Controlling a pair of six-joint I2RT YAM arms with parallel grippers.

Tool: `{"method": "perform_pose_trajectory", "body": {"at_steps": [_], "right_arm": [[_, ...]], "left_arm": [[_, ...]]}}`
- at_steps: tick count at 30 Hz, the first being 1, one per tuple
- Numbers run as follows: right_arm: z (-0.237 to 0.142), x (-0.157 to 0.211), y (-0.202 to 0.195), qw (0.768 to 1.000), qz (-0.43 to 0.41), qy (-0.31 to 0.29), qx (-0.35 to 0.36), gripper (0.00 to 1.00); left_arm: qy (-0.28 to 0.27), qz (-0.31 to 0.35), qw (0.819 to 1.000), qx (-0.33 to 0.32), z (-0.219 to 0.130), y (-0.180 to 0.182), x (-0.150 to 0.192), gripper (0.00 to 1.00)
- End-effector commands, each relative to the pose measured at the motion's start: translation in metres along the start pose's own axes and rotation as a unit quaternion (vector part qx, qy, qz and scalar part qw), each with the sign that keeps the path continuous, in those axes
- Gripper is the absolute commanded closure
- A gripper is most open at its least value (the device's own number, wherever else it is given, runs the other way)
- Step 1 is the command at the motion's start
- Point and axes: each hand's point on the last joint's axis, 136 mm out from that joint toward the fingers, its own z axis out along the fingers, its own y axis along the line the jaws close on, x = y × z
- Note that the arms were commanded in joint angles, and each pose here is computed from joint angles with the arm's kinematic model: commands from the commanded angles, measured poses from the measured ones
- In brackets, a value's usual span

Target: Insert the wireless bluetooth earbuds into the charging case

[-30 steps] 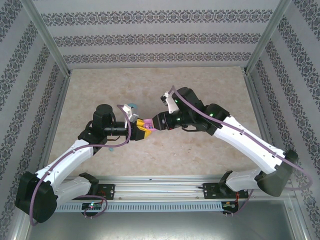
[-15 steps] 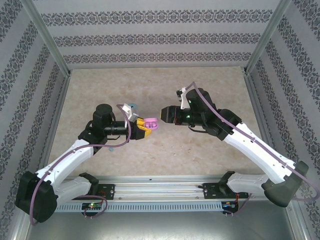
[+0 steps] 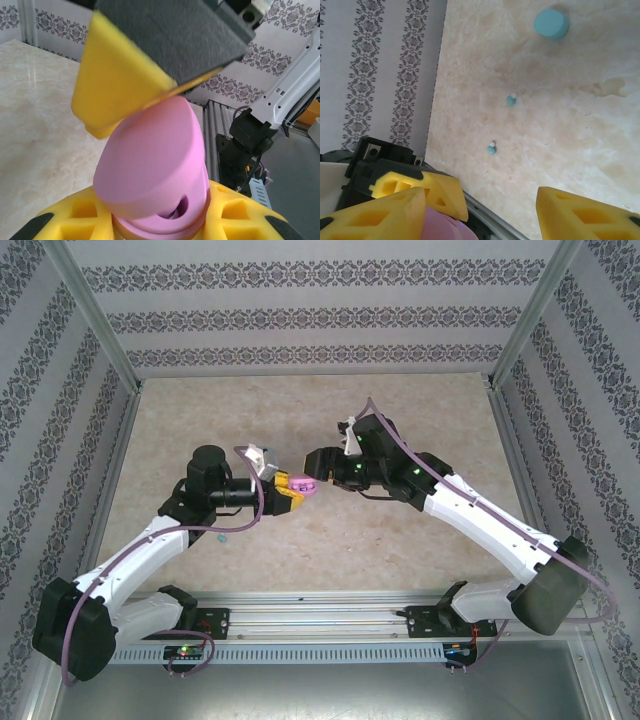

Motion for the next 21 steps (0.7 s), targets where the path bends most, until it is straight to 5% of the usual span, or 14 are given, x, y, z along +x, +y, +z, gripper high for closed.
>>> {"method": "perform_pose_trajectory", "body": {"at_steps": [1,17,21], "right_arm": [[-0.003,0.003,0.003,0.999,0.03,-0.004,-0.032,0.38],[0.0,0.017,0.026,0.983,0.095,0.012,-0.154,0.34],[-0.003,0.018,0.028,0.983,0.094,0.013,-0.155,0.44]], "left_arm": [[-0.018,0.028,0.999,-0.014,0.001,0.003,-0.02,0.85],[-0.032,0.01,0.999,-0.035,0.004,0.016,-0.027,0.85],[-0.033,0.007,0.999,-0.039,0.005,0.017,-0.029,0.85]]}}
